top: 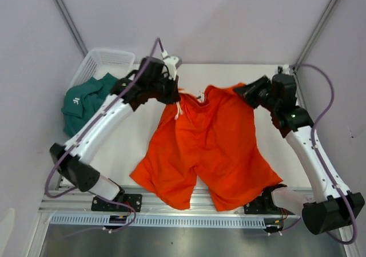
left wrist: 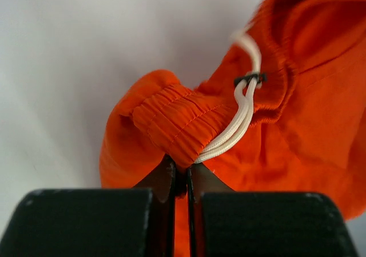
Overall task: Fold and stack the shorts
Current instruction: Flatten the shorts out
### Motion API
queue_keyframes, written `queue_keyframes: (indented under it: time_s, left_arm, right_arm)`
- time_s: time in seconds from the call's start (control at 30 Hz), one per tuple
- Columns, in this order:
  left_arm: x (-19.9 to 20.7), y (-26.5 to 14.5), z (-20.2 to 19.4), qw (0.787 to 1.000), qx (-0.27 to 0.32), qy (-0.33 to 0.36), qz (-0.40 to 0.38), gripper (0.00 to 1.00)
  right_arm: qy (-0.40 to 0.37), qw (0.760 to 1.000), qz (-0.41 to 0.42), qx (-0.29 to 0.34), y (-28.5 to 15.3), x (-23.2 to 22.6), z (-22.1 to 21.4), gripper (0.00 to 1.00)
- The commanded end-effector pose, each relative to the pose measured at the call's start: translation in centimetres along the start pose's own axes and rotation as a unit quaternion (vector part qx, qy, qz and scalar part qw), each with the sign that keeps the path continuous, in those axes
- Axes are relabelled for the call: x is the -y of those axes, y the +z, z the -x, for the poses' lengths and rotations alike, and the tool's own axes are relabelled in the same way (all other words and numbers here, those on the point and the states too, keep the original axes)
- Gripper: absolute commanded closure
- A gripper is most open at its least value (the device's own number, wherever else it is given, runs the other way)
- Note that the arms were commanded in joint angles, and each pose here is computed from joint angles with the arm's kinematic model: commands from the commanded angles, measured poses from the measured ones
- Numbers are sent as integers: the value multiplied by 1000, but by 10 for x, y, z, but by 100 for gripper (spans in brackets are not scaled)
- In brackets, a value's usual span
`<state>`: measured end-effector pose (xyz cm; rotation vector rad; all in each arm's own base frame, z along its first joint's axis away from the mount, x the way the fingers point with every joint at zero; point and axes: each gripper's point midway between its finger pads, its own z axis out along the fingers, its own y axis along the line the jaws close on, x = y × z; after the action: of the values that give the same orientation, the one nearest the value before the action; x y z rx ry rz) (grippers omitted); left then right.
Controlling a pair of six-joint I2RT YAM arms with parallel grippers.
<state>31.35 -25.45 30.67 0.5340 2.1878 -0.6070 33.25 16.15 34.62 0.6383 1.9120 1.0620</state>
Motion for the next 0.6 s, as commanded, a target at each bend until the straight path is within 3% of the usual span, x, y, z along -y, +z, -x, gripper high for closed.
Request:
queue_keyframes:
  time_s: [0.0, 0.13, 0.17, 0.27, 0.3, 0.33, 0.37, 0.4, 0.47, 0.53, 0.57]
  left_arm:
    - [-41, 39, -29, 997, -22, -58, 39, 100]
    - [-78, 91, -45, 992, -51, -101, 57, 100]
    - [-91, 99, -46, 990, -57, -113, 67, 100]
    - [-115, 117, 5, 988, -32, -120, 92, 100]
    - [-132, 126, 21, 985, -19, -122, 124, 81]
    - [-138, 119, 47, 982, 9, -122, 142, 50]
    - [-153, 118, 50, 975, 10, -135, 174, 6]
    - [-162, 105, 60, 968, 14, -139, 206, 1]
    - [-184, 92, 73, 955, 30, -140, 258, 1]
    - [-189, 70, 83, 951, 51, -140, 270, 1]
    - [-191, 62, 87, 950, 64, -141, 273, 1]
  right_arm:
    - [37, 997, 20, 71, 6, 6, 28, 100]
    - [49, 994, 3, 93, 54, 29, 58, 100]
    - [51, 995, 0, 86, 86, 41, 66, 100]
    - [-2, 995, 74, 70, 126, 4, 102, 100]
    - [0, 998, 55, 36, 164, 29, 97, 90]
    - [-20, 998, 51, 36, 171, 13, 114, 55]
    - [-29, 999, 33, 32, 183, 18, 119, 15]
    - [-33, 999, -3, 16, 207, 43, 116, 1]
    - [-66, 997, -38, 14, 207, 46, 123, 1]
    - [-99, 995, -22, 24, 196, 35, 124, 0]
    - [-108, 993, -41, 11, 194, 56, 108, 1]
